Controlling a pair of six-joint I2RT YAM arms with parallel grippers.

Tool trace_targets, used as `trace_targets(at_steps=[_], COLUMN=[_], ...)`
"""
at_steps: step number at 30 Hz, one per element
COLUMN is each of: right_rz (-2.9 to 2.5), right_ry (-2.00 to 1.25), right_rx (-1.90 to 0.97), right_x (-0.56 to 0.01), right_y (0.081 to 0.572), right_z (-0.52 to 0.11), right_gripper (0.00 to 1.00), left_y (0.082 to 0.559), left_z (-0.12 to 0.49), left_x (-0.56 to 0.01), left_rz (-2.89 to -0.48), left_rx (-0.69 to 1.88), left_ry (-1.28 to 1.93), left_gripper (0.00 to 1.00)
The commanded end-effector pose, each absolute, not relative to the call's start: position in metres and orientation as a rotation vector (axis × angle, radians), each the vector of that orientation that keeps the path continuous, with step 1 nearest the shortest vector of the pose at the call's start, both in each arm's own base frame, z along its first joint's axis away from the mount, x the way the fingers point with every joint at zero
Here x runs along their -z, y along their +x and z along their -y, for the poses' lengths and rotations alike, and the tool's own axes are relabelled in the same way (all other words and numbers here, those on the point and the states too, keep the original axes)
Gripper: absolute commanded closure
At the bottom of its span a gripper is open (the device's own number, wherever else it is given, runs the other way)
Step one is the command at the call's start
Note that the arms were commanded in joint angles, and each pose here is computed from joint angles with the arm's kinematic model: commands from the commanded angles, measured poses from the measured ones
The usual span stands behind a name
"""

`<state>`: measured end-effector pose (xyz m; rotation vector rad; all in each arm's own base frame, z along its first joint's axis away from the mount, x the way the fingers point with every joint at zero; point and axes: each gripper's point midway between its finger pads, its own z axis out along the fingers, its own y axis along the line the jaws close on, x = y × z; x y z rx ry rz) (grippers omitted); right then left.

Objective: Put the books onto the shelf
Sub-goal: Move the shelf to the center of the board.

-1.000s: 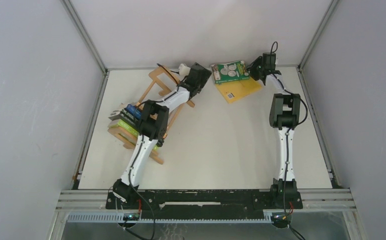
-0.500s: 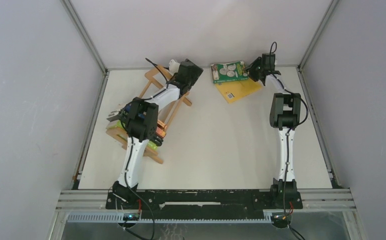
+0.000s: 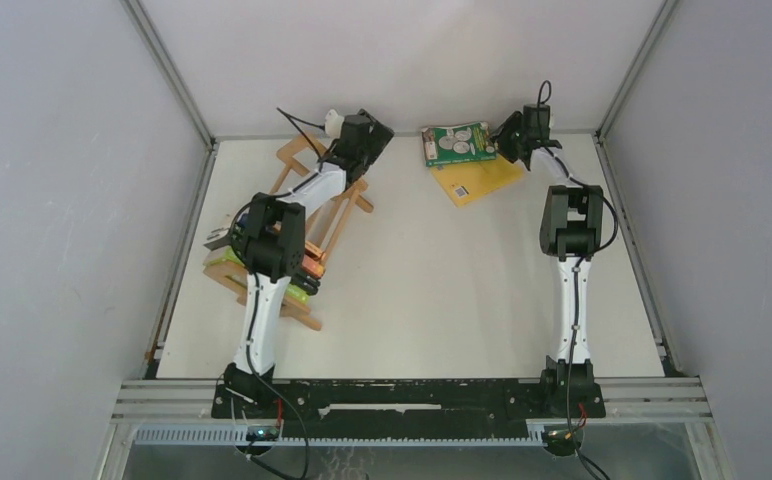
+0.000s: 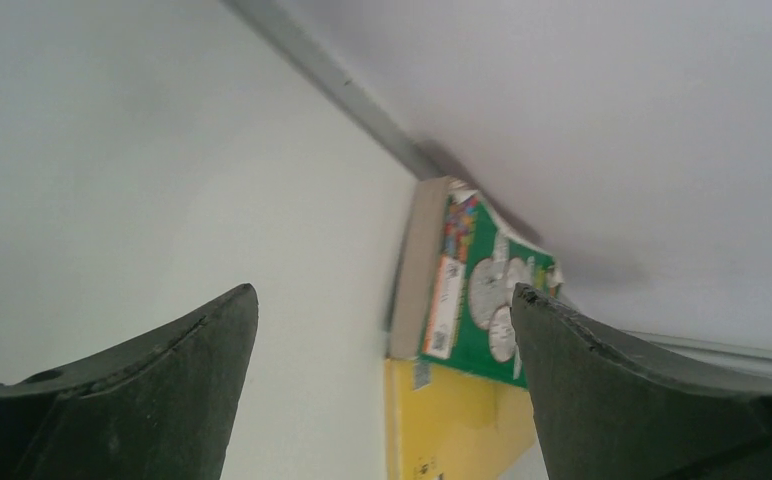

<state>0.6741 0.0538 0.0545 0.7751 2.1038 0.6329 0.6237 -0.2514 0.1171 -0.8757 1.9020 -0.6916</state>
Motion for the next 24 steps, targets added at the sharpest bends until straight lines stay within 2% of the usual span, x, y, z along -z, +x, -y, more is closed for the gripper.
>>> trace_targets(at_steps=[1,11,24], right_rz=[-1.922,-1.909,-1.942], right_ry=[0.593,0.555,0.577], right_rx=[-0.582,-0.582,-0.575], right_x=[-0.157,-0.184,-0.175], right_y=[0.686,0.672,0.643], right_z=[-0.049,-0.049,-0.033], right_gripper=[0.40,0.40,0.40], left_y=[0.646,0.635,0.599], left_z=[0.270,0.316,0.405], left_x=[-0.199,-0.263,-0.220], left_rz=[-1.772,-1.715,-1.769], left_rx=[0.830,0.970,1.071], left_ry=[-0.707,-0.540,-0.613], left_gripper=[0.00,0.00,0.00])
